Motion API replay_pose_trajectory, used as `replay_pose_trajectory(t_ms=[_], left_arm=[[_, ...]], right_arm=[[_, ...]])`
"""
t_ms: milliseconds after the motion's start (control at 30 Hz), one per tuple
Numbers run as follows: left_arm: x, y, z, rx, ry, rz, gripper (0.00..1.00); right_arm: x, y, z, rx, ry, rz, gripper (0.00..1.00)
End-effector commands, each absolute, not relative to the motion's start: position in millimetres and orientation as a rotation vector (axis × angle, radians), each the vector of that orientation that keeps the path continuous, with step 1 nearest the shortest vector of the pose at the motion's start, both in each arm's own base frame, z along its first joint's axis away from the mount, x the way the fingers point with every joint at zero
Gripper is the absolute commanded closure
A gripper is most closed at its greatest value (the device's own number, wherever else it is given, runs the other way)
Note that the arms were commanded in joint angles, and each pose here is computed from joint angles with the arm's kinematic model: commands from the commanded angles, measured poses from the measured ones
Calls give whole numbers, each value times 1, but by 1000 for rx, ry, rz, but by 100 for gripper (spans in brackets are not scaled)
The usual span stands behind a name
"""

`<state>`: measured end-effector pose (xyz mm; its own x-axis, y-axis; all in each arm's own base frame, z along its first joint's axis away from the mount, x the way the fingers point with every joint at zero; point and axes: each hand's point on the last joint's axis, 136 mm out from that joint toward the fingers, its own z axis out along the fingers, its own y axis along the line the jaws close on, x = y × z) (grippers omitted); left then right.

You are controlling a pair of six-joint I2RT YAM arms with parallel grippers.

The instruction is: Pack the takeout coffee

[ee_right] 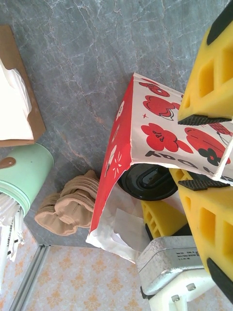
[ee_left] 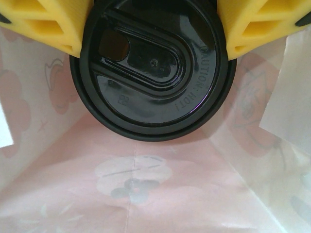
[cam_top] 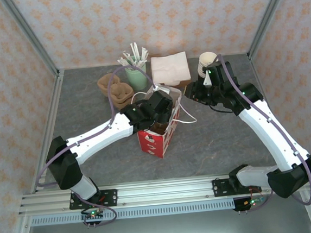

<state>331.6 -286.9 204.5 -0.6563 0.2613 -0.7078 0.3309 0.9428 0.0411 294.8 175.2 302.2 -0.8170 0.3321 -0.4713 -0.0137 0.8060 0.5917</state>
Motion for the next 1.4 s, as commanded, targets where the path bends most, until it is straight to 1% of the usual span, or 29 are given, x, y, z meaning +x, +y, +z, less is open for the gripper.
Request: replay_pose_trajectory(t_ms=[0,700,1367], left_arm=[[338,-287,208,364,2300,-145,46],[336,-286,164,363,2397,-107,47],[327,-284,129,329,2455,-130,48]], right_arm=[[292,171,316,223,2380,793,62],[293,167,313,227,2389,777,63],[292,166,311,232,2389,783,63]])
